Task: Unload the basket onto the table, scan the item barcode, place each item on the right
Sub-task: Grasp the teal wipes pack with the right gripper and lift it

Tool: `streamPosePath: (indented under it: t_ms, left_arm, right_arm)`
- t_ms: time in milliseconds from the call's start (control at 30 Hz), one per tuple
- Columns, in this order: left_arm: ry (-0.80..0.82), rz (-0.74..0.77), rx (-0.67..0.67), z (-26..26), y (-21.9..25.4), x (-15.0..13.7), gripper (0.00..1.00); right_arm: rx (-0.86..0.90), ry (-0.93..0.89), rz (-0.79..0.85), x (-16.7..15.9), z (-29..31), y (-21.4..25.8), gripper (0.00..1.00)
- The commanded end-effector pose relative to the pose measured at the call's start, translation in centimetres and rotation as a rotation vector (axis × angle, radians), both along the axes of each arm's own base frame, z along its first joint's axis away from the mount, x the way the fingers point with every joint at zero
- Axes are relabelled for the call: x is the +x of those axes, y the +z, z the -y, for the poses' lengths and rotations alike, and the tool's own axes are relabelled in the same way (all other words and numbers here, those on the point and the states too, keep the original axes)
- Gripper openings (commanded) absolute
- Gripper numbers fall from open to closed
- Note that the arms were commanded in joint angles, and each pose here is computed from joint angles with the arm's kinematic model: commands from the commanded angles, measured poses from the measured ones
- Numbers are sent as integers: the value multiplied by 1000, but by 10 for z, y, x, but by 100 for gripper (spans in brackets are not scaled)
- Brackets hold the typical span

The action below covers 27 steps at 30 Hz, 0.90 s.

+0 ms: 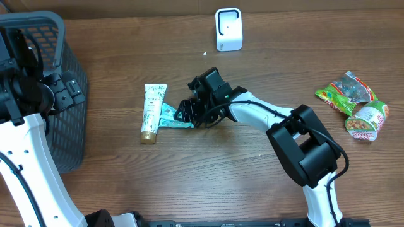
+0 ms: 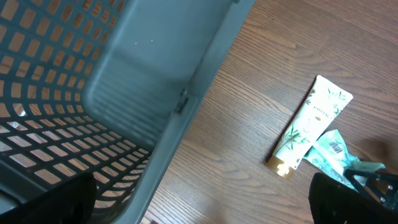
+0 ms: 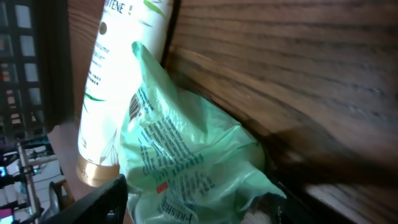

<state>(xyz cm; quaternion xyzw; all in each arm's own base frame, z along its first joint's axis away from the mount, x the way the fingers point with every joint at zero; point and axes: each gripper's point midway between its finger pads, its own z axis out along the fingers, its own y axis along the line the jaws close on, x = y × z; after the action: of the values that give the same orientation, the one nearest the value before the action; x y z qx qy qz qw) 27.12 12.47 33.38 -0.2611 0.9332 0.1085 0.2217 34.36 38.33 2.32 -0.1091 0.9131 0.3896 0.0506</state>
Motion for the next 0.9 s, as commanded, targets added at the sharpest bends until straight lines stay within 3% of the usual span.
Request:
streamPosePath:
  t_ms: [0,167,300,467,667,867]
  left_arm:
    - [-14,-4,3,-1,0,0,100]
    - [-13,-5,3,-1,0,0,100]
    - [-14,-5,3,-1,0,0,100]
    - [-14,-5,3,-1,0,0,100]
    - [-14,-4,3,-1,0,0,100]
    - [-14,-5,3,-1,0,0,100]
  right_arm:
    - [-15,6,-64,-8,2,-28,68]
    - [4,10,-76,-7,3,-26,25]
    - [42,22,-99,-7,4,-20,11]
    - [178,56,-118,4,18,18,6]
    - [241,106,40,19,64,89,4]
    - [240,9,201,32,114,169,4]
